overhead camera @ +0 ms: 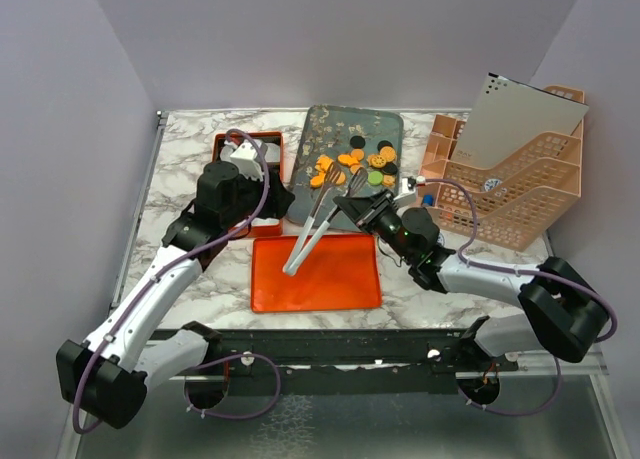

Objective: Pack the cookies

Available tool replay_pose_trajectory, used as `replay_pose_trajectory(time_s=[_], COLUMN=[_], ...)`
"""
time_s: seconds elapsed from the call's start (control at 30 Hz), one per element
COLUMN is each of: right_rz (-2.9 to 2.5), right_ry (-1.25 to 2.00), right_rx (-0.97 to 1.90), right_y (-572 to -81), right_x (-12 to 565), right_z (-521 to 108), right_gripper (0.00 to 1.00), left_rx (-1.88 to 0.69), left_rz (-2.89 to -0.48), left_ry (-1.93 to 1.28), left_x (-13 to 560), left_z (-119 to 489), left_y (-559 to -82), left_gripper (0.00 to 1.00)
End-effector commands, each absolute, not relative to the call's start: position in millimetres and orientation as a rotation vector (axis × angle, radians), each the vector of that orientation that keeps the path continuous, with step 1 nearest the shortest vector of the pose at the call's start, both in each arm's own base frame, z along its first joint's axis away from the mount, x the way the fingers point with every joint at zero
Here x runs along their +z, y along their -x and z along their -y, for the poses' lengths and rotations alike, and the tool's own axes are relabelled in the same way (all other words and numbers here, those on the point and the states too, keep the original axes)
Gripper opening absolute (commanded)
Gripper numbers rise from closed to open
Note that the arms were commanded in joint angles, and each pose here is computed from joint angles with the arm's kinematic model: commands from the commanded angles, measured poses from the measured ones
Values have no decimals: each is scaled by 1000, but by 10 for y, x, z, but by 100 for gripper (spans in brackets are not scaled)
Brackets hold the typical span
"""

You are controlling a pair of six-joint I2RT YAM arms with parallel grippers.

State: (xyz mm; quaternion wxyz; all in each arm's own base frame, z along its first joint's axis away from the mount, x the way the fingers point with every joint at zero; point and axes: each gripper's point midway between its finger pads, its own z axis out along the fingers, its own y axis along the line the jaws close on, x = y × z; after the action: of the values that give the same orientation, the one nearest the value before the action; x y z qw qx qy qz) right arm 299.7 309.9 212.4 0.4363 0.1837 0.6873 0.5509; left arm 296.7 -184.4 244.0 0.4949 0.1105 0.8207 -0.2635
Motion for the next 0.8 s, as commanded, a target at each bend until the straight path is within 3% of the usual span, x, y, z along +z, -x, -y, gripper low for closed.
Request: replay_pose_trajectory(time_s=[0.0,0.03,0.07,0.3,0.53,0.77], right_rz=[-1615,-1612,-1608,-1570,-1545,-1543], right_ry=[-529,-534,-536,-551,-576,-616], right_rx=[1370,1367,1364,1362,1383,1380], right_y=[-3008,-3003,-2999,-2986,-2979,-3007], right_x=[2341,2349,2362,2458,2537,2583], right_z=[-2924,-2907,-2892,-2814,-2786,-2765], right_gripper=[1,0,0,0,1,0], left_rx=[-562,-555,-554,-608,-838,-957], left_rz=[-1947,-1942,-1933,-1860,-1688,-1735], left_ry=[-237,-244,-261,-346,-311,-360], left_x=[2512,2525,2547,2692,2819,2650], left_z=[1692,1675,1670,1706,1872,2050], left_y=[-2953,-2933,-2909,-2716,-2461,-2390], left_gripper=[70,89,98,99,99,99])
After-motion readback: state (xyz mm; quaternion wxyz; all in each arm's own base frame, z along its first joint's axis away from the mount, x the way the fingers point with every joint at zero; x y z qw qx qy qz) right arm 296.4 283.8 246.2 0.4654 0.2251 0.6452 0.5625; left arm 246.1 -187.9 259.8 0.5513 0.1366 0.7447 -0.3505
